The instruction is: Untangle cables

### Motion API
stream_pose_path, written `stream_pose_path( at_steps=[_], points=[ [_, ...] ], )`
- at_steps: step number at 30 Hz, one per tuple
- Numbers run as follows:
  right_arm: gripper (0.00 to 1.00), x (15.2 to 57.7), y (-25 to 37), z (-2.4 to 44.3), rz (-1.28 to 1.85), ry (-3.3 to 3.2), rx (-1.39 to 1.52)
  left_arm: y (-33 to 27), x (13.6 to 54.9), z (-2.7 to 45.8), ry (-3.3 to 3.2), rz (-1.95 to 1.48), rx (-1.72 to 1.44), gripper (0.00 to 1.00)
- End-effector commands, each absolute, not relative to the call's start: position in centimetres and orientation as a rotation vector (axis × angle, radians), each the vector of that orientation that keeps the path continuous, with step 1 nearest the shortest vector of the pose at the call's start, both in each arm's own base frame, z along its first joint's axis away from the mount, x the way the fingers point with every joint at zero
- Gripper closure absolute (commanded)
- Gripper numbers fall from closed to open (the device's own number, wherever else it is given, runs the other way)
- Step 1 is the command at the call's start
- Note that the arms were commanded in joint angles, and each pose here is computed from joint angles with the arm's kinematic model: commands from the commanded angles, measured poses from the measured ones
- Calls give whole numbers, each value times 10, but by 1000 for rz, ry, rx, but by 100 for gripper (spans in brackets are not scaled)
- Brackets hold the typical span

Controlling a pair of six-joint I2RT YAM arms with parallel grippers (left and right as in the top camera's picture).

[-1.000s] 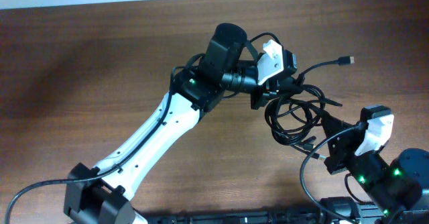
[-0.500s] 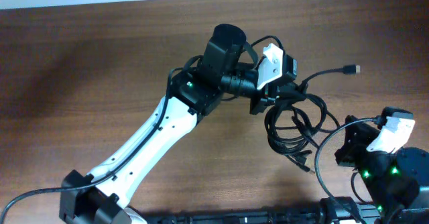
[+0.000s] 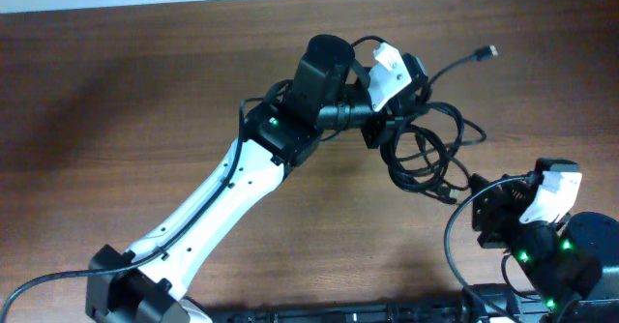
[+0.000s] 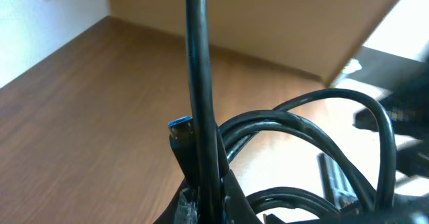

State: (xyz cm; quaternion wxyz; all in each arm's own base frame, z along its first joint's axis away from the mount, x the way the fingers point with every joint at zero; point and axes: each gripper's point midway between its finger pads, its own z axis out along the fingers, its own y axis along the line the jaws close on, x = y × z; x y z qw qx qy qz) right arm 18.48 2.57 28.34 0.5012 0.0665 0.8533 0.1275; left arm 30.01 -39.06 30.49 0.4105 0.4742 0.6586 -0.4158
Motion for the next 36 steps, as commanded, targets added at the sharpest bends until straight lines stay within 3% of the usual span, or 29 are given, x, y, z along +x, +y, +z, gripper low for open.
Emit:
stream_pose_path(
  at_steps=[1,7,13,25,32,36],
  points=[
    [43,183,36,288,356,2057,93,-379,322,320,1738,-935,1022,100],
    [34,183,39,288,371,2058,83,-371,333,310,1820,-870,947,100],
    [33,183,36,287,354,2058,94,-371,329,313,1809,-887,957,100],
    [32,189,-14,291,60,2012,271,-385,239,352,1508,-1346,1320,100],
    [32,178,-64,294,-240,1960,456,-384,240,348,1531,-1345,1316,100],
    [32,169,-82,296,-359,1937,526,-379,270,328,1688,-1162,1203,100]
  ],
)
